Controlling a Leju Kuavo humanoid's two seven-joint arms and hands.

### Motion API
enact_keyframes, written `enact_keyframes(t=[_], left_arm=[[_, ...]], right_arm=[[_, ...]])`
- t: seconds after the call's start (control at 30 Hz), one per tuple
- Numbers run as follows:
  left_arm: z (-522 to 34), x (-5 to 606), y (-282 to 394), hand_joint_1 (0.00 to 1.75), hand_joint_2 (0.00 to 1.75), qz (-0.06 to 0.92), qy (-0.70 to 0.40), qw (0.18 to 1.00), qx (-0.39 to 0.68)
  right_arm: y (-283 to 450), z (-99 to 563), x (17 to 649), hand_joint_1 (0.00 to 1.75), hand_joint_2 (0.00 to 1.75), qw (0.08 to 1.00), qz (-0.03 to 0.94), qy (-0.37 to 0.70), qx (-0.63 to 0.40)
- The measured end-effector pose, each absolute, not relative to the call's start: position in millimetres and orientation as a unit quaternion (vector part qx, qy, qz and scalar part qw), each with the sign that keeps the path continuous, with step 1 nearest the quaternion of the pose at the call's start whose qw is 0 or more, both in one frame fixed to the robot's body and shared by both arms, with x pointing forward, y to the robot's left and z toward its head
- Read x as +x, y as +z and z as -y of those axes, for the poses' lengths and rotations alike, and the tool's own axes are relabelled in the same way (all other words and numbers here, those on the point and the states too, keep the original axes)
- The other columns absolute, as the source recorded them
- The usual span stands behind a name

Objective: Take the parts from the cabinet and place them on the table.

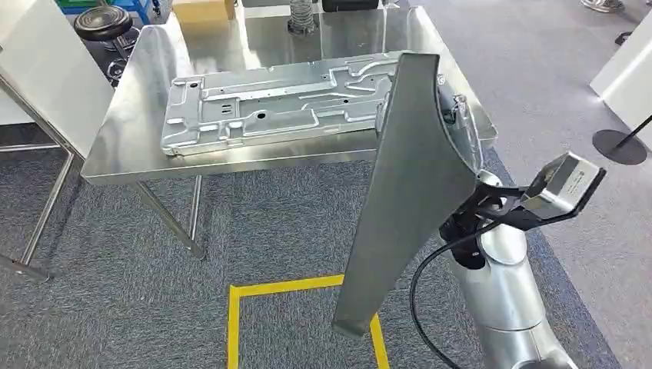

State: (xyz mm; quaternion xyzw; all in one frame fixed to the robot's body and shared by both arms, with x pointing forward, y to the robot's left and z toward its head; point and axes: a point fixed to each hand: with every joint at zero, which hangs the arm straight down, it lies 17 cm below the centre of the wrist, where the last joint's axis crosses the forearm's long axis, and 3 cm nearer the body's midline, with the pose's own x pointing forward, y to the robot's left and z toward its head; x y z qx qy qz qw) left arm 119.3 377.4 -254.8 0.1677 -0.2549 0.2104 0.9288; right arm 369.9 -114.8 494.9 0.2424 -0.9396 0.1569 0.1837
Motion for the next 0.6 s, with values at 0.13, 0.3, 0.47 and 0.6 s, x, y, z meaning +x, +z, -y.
enact_keyframes(t=[0.13,0.3,0.47,0.6], left_arm=[[-377.4,120.5,-254.3,0.0,1.75,0.258,0.208,0.929,0.167],[-376.7,122.9,-253.8,0.0,1.75,0.26,0.206,0.928,0.166],[-376.7,122.7,-253.8,0.0,1.75,0.26,0.206,0.929,0.166],[-375.8,122.2,-254.0,0.0,1.75,0.26,0.205,0.929,0.165]], right_arm=[[498.4,116.5,378.2,1.75,1.75,0.187,0.939,0.164,0.237],[498.0,120.3,387.1,1.75,1.75,0.192,0.941,0.166,0.225],[496.2,120.3,388.8,1.75,1.75,0.195,0.94,0.167,0.225],[493.1,122.5,393.3,1.75,1.75,0.198,0.94,0.168,0.223]])
